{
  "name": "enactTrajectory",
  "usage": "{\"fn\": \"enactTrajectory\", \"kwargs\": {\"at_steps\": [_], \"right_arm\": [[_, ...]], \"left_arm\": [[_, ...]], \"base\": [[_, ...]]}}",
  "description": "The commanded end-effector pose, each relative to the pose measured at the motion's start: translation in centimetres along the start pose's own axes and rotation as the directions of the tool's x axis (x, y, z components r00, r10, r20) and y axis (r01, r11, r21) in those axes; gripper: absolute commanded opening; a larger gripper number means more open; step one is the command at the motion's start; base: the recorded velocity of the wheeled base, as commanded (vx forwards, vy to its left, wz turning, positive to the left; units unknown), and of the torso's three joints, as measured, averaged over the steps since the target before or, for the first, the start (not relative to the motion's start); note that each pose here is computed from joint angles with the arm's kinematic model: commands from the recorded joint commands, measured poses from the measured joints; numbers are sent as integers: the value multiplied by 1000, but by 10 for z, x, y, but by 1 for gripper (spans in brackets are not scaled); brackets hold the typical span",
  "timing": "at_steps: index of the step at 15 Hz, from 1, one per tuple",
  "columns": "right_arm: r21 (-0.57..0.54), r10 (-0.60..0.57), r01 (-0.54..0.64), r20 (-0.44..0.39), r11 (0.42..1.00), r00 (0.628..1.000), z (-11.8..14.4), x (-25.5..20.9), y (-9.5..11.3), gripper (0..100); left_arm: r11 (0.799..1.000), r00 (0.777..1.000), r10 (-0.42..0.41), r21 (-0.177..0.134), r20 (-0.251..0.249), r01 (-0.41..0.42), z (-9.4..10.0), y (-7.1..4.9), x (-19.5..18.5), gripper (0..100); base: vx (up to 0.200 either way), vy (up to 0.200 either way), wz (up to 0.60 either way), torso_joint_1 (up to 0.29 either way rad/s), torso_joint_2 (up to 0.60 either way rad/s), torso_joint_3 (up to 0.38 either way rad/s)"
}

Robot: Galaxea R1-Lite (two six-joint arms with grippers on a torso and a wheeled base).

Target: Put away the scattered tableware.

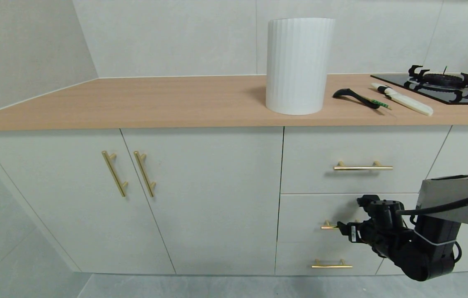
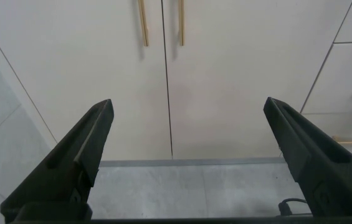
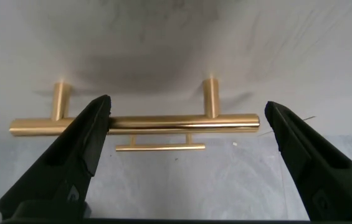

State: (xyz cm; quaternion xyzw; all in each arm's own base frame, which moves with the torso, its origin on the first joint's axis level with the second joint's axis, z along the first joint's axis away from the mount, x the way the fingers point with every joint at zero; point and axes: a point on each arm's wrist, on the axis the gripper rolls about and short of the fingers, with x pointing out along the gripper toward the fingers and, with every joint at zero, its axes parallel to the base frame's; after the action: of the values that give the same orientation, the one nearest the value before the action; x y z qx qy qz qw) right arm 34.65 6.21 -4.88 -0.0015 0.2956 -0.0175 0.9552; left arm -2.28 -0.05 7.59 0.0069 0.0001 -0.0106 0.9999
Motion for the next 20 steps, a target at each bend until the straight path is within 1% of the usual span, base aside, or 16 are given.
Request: {"fn": "enactTrajectory", "kwargs": {"at_steps": [1,7,9,10,12,13,16,17,19,20], "right_arm": [[-7,2,-2,-15,1000,1000,-2,-1,0,100],[-10,0,0,-27,1000,1000,-4,-3,0,100],[-23,-2,1,-44,1000,999,0,-14,-2,100],[-40,7,-9,-63,999,998,11,-33,-3,100],[-61,29,-36,-109,997,994,32,-66,2,100],[-67,50,-56,-96,996,994,43,-83,7,100],[-67,100,-99,13,993,995,73,-127,13,100],[-65,117,-113,66,991,991,83,-142,15,100],[-63,128,-122,105,991,986,89,-152,16,100],[-62,126,-120,102,991,987,88,-150,17,100]], "left_arm": [[1000,1000,0,0,-1,0,0,0,0,100],[1000,1000,0,0,-1,0,0,0,0,100],[1000,1000,0,0,-1,0,0,0,0,100],[1000,1000,0,0,-1,0,0,0,0,100],[1000,1000,0,0,-1,0,0,0,0,100],[1000,1000,0,0,-1,0,0,0,0,100],[1000,1000,0,0,-1,0,0,0,0,100],[1000,1000,0,0,-1,0,0,0,0,100],[1000,1000,0,0,-1,0,0,0,0,100],[1000,1000,0,0,0,0,0,0,0,100]], "base": [[0,0,0,0,0,0],[0,0,0,0,0,0],[0,0,0,0,0,0],[0,0,0,0,0,0],[0,0,0,0,0,0],[0,0,0,0,0,0],[0,0,0,0,0,0],[0,0,0,0,0,0],[0,0,0,0,0,0],[0,0,0,0,0,0]]}}
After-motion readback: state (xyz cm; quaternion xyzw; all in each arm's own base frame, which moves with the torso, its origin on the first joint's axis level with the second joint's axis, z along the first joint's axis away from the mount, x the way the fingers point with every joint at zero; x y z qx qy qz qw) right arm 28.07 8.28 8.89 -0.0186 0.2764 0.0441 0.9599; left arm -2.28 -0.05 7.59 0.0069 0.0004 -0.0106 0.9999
